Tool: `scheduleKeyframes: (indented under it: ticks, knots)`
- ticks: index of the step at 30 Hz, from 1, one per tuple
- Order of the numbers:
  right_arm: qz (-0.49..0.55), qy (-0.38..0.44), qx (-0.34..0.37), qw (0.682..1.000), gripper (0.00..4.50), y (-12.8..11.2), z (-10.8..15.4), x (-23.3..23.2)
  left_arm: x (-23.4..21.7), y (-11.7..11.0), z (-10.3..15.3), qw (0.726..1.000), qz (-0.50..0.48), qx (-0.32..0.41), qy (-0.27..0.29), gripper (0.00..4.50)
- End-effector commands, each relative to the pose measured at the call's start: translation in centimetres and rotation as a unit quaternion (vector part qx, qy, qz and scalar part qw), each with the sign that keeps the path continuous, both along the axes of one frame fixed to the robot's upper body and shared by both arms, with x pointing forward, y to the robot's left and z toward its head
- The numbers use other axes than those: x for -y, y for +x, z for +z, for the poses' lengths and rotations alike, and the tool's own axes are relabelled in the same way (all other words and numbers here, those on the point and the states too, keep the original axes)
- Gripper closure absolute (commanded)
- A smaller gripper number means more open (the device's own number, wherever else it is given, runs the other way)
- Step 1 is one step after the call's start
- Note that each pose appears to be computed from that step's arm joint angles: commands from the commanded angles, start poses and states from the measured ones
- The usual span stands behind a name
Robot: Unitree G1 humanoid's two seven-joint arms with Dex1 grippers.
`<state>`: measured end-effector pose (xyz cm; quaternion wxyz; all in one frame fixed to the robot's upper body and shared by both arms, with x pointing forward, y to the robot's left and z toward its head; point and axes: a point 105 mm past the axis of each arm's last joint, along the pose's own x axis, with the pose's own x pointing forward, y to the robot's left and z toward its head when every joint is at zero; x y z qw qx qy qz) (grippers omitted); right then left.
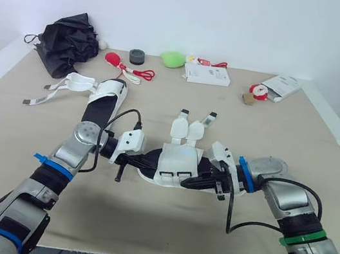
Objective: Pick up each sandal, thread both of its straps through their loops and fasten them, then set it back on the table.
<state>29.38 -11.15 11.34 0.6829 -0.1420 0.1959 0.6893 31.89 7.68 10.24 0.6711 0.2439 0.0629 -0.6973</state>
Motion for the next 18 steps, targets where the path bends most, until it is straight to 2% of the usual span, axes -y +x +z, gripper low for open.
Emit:
scheduleKeyframes:
  ticks: [1, 5, 9, 15, 18]
  knots:
    - [-0.002, -0.003, 0.003, 1.0, 4.5, -0.1, 0.2, 0.5, -1.4, -1.4, -3.3, 0.996, -0.021, -0.04, 0.077, 4.44]
    - [-0.022, 0.009, 0.002, 1.0, 4.5, 0.4, 0.7, 0.7, -1.9, -1.5, -3.6, 0.994, -0.036, -0.024, 0.096, 4.44]
    - [-0.027, 0.005, -0.003, 1.0, 2.86, 0.2, 0.8, 1.5, -2.0, -1.1, -3.7, 0.995, -0.031, -0.021, 0.093, 4.5]
    - [-0.042, -0.003, 0.002, 0.999, 0.03, -0.2, 1.3, 3.0, -1.5, -1.0, -3.8, 0.996, -0.032, -0.022, 0.084, 4.5]
    - [-0.072, 0.008, 0.007, 0.997, 0.03, -0.2, 2.6, 4.7, -1.2, -1.1, -3.9, 0.996, -0.031, -0.023, 0.079, 4.5]
